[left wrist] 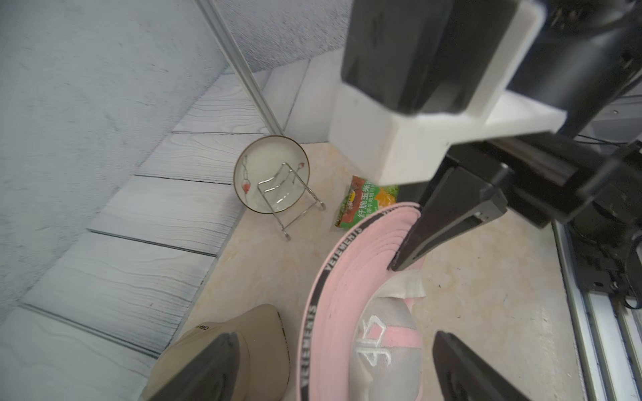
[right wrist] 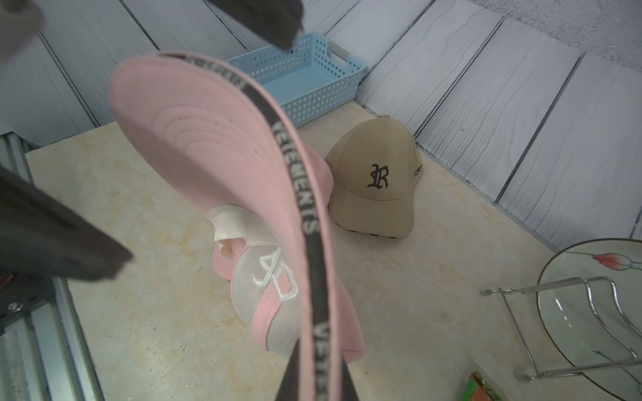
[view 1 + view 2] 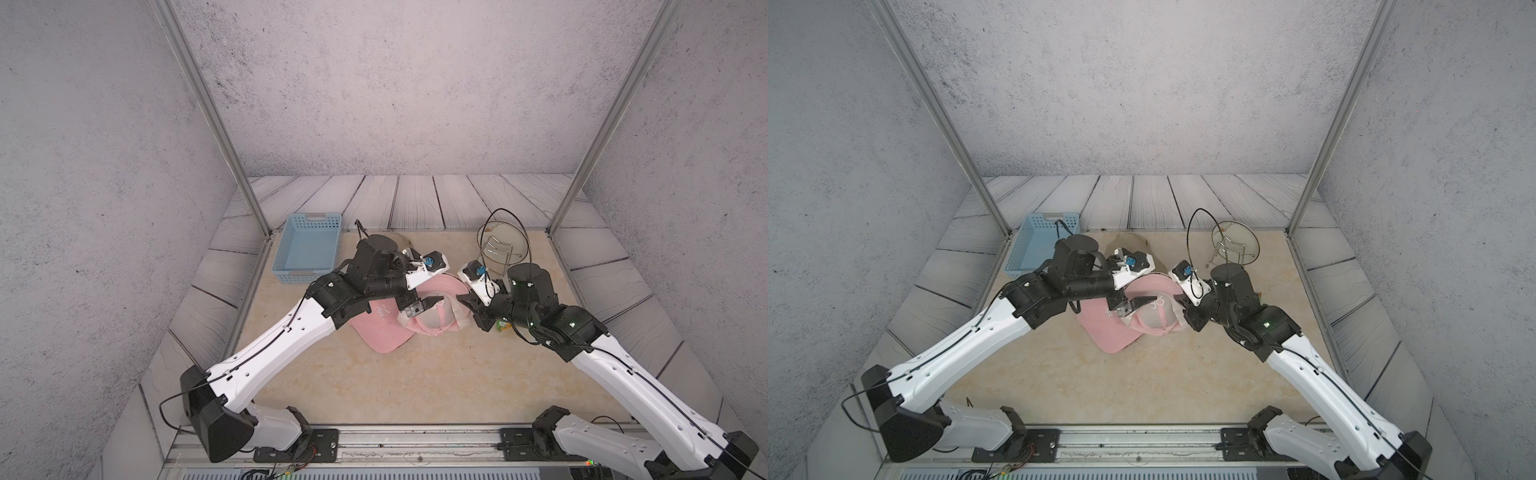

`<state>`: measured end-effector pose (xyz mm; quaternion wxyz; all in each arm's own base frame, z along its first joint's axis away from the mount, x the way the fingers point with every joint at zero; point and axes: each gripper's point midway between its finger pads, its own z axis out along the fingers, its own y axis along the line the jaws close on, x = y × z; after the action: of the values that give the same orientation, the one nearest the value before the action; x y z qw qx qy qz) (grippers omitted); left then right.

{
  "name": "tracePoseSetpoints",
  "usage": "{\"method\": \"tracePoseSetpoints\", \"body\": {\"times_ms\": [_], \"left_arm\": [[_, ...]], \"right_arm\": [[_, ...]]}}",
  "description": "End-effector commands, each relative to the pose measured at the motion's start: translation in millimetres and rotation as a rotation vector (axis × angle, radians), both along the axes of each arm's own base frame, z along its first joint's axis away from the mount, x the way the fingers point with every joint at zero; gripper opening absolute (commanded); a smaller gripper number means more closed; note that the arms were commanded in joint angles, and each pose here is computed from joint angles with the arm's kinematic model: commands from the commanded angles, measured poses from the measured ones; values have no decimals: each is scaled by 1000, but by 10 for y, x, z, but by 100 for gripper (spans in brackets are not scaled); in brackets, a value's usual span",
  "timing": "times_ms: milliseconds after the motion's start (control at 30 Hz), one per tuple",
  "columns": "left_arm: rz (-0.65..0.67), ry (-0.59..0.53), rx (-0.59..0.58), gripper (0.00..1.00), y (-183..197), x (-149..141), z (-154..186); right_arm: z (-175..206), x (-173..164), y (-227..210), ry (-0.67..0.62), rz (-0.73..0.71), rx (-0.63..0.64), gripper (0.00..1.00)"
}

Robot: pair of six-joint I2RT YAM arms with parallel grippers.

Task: Turn the baseball cap inside out
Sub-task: Turn over the baseball cap.

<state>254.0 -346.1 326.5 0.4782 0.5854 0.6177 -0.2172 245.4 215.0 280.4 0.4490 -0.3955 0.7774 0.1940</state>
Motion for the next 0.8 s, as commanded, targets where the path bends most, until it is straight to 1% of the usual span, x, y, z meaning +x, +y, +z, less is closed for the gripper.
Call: {"method": "tracePoseSetpoints", "body": {"times_ms": [0,33,67,100,167,200,233,267,300,333,367,467,567,767], "left_arm": [[-121,15,3,71,-113,-112,-9],[-126,27,8,65,-135,-105,-43],[-130,33,12,55,-150,-99,-62],[-126,37,12,42,-155,-85,-70],[-111,36,6,20,-143,-55,-38],[-94,36,-2,9,-125,-27,-1],[-72,38,-13,1,-98,8,50],[-50,41,-26,0,-58,50,102],[-30,48,-46,0,-17,83,171],[-11,59,-71,0,36,123,242],[-5,80,-109,0,106,144,344],[-21,122,-206,0,248,118,578],[-45,114,-252,0,336,37,732],[-106,118,-291,0,406,-130,905]], "right_arm": [[278,-162,64,-14,66,86,0],[286,-171,69,-14,71,90,0],[289,-178,71,-13,74,93,0],[289,-185,76,-10,79,97,0],[265,-190,88,4,85,108,0],[243,-181,91,13,85,113,0],[216,-177,95,24,89,121,0],[199,-173,97,33,90,133,0],[169,-169,105,43,96,144,3],[146,-163,107,49,98,157,8],[111,-134,102,49,93,169,16],[9,-107,106,50,95,192,30],[-80,-100,130,57,121,220,34],[-191,-105,183,64,177,245,36]]}}
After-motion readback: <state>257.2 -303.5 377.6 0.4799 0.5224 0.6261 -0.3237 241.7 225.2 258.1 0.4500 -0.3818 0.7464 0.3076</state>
